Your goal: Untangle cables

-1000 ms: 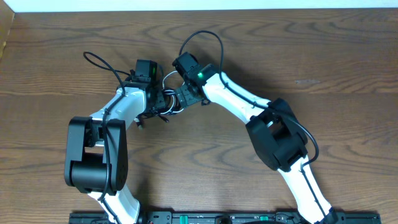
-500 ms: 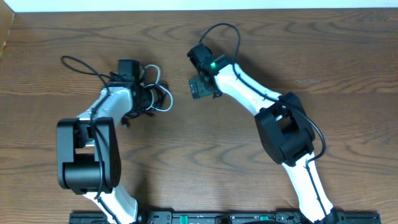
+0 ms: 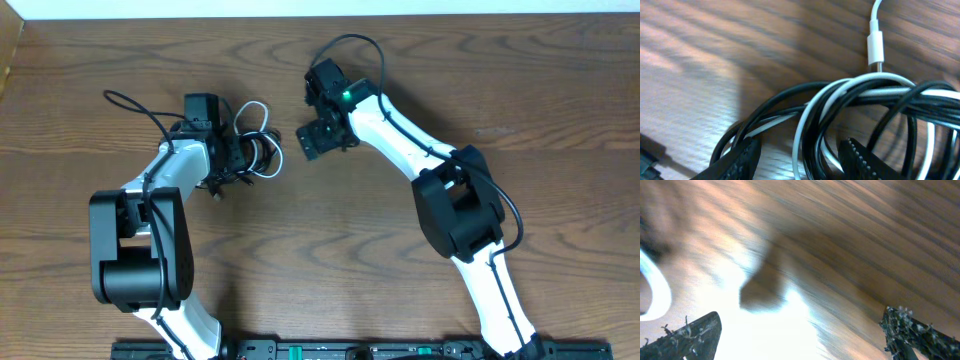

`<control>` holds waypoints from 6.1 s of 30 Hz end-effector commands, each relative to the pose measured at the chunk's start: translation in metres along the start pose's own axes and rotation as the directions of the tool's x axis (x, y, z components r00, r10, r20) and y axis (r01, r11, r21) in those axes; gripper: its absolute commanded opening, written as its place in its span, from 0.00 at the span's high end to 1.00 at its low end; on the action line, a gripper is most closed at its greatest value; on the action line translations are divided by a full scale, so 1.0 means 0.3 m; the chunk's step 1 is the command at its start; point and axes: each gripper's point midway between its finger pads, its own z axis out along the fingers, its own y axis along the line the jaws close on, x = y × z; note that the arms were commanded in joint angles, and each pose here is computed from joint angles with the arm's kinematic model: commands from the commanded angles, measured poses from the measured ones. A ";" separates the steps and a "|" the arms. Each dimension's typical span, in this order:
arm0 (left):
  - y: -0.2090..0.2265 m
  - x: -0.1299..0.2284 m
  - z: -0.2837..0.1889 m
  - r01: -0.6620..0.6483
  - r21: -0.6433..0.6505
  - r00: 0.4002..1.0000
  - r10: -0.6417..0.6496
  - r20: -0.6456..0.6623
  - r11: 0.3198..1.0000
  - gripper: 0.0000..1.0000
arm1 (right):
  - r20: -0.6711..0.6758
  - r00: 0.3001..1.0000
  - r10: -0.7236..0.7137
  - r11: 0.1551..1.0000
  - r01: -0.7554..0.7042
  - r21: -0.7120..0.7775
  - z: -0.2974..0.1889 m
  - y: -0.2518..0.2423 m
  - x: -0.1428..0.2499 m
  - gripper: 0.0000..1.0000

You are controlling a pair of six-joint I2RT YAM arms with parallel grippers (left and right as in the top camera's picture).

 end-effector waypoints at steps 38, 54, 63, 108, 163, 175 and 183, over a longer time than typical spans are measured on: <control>-0.156 0.144 0.057 -0.155 0.150 0.979 0.173 -0.109 0.976 0.53 | 0.016 0.979 -0.201 0.976 0.202 -0.080 0.074 0.064 0.007 0.01; -0.156 0.144 0.057 -0.155 0.150 0.979 0.173 -0.108 0.976 0.52 | -0.013 0.984 -0.175 0.980 0.173 -0.094 0.111 -0.007 0.027 0.01; -0.156 0.144 0.057 -0.155 0.150 0.979 0.173 -0.108 0.976 0.51 | -0.020 0.987 -0.158 0.978 0.159 0.136 0.140 -0.076 0.020 0.02; 0.244 0.099 0.018 0.065 -0.447 0.997 -0.077 -0.009 0.892 0.43 | 0.020 0.999 0.047 0.792 -0.050 0.609 0.135 -0.329 0.081 0.14; -0.206 0.001 -0.164 -0.050 0.753 0.997 0.076 0.001 0.656 0.92 | -0.124 0.981 0.146 0.791 -0.191 -0.582 -0.217 0.107 -0.045 0.39; -0.207 0.000 -0.164 -0.049 0.753 0.997 0.074 0.000 0.656 0.93 | -0.082 0.997 0.002 0.879 -0.041 -0.475 -0.162 0.099 0.000 0.58; -0.206 -0.003 -0.163 -0.052 0.752 0.997 0.073 0.004 0.657 0.92 | -0.102 0.992 -0.071 0.909 0.022 -0.417 -0.141 0.096 0.043 0.99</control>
